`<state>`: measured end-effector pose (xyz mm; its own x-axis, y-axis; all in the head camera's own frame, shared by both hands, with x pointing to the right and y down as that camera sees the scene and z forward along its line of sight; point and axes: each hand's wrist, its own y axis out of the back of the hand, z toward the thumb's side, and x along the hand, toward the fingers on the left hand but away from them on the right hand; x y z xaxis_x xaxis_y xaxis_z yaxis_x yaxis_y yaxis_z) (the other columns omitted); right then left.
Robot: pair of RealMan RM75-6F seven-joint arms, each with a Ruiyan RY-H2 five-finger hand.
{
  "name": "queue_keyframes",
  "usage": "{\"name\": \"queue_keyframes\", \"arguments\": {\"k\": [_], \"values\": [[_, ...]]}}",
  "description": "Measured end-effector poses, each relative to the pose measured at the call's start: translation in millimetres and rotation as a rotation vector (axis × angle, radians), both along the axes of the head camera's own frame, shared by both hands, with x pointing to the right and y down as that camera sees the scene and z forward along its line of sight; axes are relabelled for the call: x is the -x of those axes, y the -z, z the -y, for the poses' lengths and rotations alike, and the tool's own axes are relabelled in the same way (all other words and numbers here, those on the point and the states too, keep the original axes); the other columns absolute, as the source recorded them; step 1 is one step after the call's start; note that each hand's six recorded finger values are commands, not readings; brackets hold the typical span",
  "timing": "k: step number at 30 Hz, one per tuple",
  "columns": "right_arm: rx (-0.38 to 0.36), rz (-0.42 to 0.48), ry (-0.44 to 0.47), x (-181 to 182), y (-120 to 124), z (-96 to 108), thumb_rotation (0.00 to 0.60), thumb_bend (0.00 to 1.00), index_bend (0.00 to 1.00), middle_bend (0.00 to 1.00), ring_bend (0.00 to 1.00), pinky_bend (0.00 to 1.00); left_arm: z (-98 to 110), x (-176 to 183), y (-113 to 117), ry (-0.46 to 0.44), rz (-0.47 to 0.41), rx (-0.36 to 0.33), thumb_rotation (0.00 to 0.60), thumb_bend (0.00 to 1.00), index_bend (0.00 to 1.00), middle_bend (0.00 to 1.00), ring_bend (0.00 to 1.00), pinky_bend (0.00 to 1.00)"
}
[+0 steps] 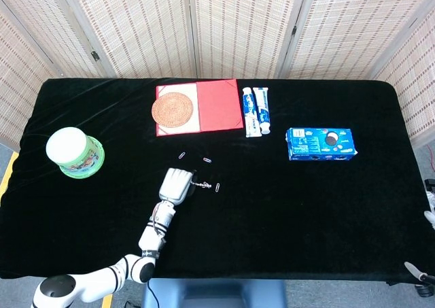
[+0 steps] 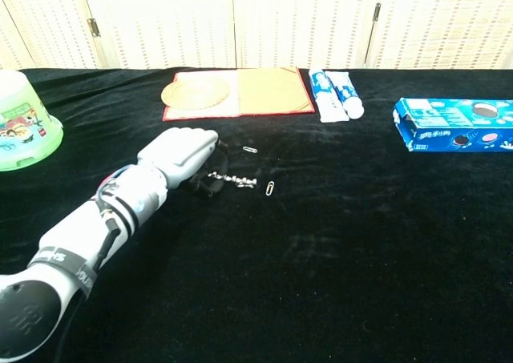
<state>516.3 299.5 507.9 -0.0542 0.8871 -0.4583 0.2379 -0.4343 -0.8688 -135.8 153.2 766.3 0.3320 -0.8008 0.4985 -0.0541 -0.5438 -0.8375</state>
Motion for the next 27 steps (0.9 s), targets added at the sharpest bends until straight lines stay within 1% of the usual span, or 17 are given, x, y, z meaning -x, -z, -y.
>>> {"name": "queue_keyframes", "arguments": {"k": [5, 9, 16, 23, 27], "values": [[-0.007, 0.000, -0.007, -1.8, 1.5, 0.4, 0.600, 0.10, 0.00, 0.00, 0.00, 0.00, 1.1, -4.8, 1.7, 0.000, -0.011, 0.003, 0.600, 0.55, 0.94, 1.00, 1.00, 1.00], [-0.005, 0.000, -0.006, -1.7, 1.0, 0.7, 0.600, 0.10, 0.00, 0.00, 0.00, 0.00, -4.1, -10.4, 1.2, -0.021, -0.009, 0.011, 0.600, 0.55, 0.94, 1.00, 1.00, 1.00], [-0.005, 0.002, -0.007, -2.0, 2.3, 0.3, 0.600, 0.10, 0.00, 0.00, 0.00, 0.00, -10.1, -25.6, 5.5, -0.049, -0.014, 0.005, 0.600, 0.55, 0.94, 1.00, 1.00, 1.00], [0.000, 0.005, -0.005, -2.2, 1.5, 1.0, 0.600, 0.11, 0.00, 0.00, 0.00, 0.00, -10.0, -37.5, 10.6, -0.072, -0.011, -0.012, 0.600, 0.55, 0.94, 1.00, 1.00, 1.00], [0.000, 0.006, -0.016, -4.9, 2.1, 1.6, 0.600, 0.10, 0.00, 0.00, 0.00, 0.00, -9.8, -39.1, 7.3, -0.075, 0.000, -0.005, 0.600, 0.55, 0.94, 1.00, 1.00, 1.00]]}}
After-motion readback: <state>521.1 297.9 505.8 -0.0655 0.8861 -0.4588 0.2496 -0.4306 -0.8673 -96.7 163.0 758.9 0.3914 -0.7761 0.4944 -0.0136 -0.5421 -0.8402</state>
